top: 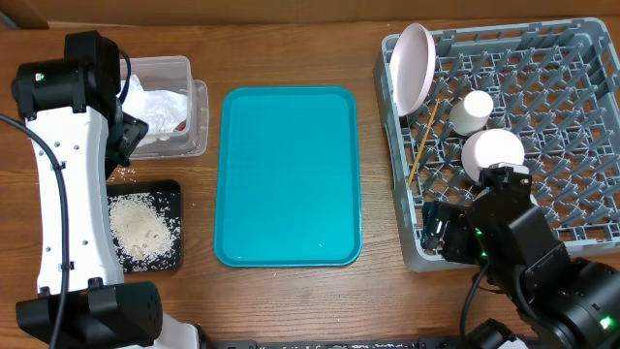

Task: Sort waste into correct bins and load items into the dishwasher

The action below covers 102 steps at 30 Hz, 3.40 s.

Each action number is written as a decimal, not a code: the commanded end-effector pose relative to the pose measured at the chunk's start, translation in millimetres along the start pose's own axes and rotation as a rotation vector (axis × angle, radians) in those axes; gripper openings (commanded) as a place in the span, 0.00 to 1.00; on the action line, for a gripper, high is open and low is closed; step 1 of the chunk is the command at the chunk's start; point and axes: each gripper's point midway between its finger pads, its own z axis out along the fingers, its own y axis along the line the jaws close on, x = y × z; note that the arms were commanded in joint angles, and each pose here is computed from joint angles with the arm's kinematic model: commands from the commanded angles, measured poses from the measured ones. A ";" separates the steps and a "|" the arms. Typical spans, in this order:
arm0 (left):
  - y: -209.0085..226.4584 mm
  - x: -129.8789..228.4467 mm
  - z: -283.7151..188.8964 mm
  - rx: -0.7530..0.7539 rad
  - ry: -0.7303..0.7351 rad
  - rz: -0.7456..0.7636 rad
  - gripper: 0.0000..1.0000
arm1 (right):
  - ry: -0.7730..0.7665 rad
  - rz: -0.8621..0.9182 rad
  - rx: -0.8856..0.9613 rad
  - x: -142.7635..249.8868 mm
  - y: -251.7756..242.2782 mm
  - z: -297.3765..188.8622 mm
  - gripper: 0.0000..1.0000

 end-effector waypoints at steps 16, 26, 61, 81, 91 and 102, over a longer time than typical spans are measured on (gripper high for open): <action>0.4 -1.9 -6.7 0.018 -0.017 -0.025 1.00 | -0.065 -0.109 -0.095 -0.8 11.8 15.0 1.00; 0.4 -1.9 -6.7 0.018 -0.017 -0.024 1.00 | -0.314 -0.207 -0.312 13.9 12.4 71.9 1.00; 0.4 -1.9 -6.7 0.018 -0.017 -0.024 1.00 | -0.906 -0.170 -0.370 5.8 -24.5 80.0 1.00; 0.4 -1.9 -6.7 0.018 -0.017 -0.025 1.00 | -0.850 -0.158 -0.204 11.0 -51.3 100.4 1.00; 0.4 -1.9 -6.7 0.018 -0.017 -0.025 1.00 | -0.850 -0.160 -0.207 11.1 -50.8 100.2 1.00; 0.4 -1.9 -6.7 0.018 -0.017 -0.024 1.00 | -0.850 -0.160 -0.207 11.1 -50.8 100.2 1.00</action>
